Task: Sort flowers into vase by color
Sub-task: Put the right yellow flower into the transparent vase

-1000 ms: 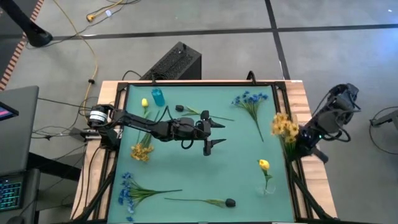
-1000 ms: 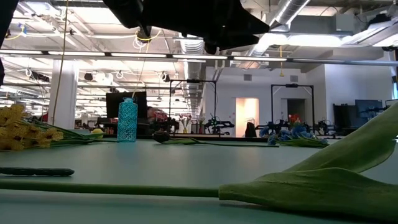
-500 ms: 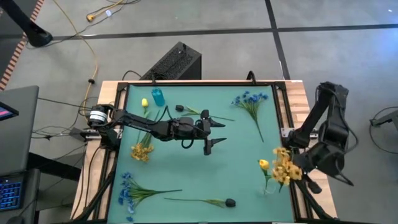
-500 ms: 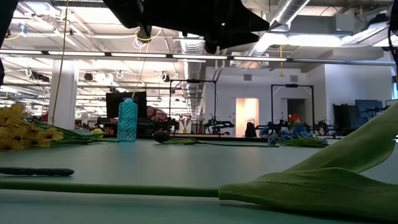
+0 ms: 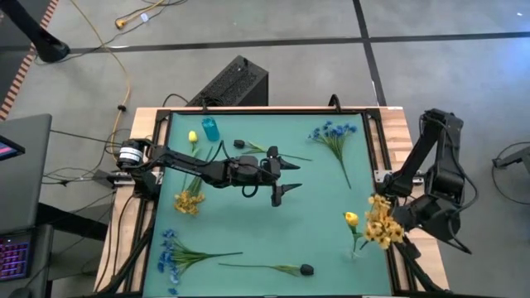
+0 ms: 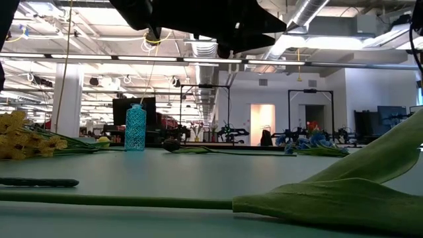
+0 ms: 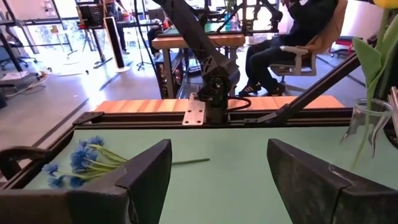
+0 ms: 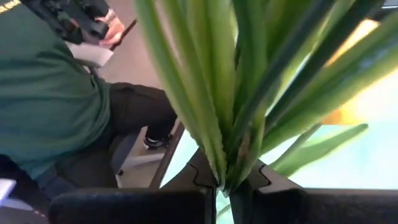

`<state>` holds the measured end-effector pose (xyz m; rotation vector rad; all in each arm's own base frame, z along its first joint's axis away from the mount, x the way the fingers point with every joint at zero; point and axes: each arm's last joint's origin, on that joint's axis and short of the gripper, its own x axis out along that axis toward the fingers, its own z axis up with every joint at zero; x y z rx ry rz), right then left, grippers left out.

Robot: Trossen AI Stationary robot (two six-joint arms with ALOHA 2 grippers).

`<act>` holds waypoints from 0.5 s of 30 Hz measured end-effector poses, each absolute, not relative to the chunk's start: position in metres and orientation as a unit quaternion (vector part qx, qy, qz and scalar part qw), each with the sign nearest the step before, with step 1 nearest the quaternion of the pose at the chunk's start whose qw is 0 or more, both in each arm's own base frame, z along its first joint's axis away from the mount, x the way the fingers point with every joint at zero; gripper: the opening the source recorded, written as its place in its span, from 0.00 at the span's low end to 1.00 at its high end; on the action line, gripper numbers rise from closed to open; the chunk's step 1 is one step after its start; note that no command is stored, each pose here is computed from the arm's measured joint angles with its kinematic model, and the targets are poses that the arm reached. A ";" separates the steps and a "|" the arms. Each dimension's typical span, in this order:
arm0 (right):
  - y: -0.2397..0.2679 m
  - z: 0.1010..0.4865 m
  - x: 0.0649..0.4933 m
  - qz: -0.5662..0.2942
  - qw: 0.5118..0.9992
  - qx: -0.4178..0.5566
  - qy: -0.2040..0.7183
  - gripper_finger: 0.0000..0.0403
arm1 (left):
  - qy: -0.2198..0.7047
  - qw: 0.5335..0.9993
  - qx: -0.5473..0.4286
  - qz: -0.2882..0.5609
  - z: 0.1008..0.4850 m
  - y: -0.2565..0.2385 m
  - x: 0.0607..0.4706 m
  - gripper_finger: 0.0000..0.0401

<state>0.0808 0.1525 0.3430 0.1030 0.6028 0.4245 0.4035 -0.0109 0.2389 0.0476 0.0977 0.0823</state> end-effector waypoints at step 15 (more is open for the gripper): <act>0.180 0.319 0.092 0.204 0.918 -0.039 0.337 0.14 | 0.052 0.998 0.024 0.041 0.238 -0.011 0.403 0.63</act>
